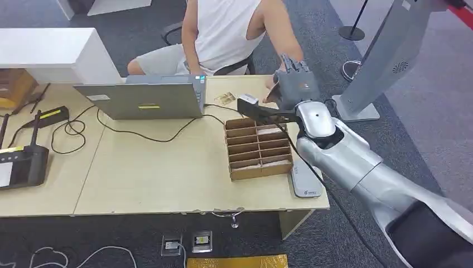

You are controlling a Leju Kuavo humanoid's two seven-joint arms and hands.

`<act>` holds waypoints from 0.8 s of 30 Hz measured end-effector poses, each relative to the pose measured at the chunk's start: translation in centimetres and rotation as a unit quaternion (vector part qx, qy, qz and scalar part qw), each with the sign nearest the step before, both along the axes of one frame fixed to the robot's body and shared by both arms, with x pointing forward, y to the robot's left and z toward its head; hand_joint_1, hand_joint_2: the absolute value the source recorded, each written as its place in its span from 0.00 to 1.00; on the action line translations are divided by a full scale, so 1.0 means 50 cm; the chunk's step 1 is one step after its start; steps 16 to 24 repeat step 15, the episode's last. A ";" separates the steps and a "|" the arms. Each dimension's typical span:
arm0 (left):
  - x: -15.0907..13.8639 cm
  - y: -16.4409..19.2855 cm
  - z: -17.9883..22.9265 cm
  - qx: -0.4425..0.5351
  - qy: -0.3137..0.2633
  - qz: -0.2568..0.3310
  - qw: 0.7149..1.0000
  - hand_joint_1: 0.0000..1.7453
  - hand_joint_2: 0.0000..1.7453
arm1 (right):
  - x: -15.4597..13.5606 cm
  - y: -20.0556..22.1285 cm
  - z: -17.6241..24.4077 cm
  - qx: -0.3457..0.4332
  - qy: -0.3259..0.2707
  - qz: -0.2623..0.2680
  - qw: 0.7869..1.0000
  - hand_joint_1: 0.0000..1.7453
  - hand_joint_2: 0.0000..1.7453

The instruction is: Pass the card to the sensor for recognition and then transmit it.

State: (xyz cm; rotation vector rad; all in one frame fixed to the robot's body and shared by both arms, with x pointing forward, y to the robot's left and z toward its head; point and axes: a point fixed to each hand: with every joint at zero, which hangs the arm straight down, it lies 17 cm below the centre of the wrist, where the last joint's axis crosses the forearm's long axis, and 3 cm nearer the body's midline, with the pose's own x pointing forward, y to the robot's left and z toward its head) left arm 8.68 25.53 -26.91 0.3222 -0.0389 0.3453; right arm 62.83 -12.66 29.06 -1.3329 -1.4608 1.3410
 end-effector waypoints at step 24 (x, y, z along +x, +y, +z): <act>-0.011 0.001 -0.001 0.010 -0.008 0.008 1.000 0.00 0.00 | -0.025 -0.064 0.115 0.115 -0.165 -0.021 0.979 0.00 1.00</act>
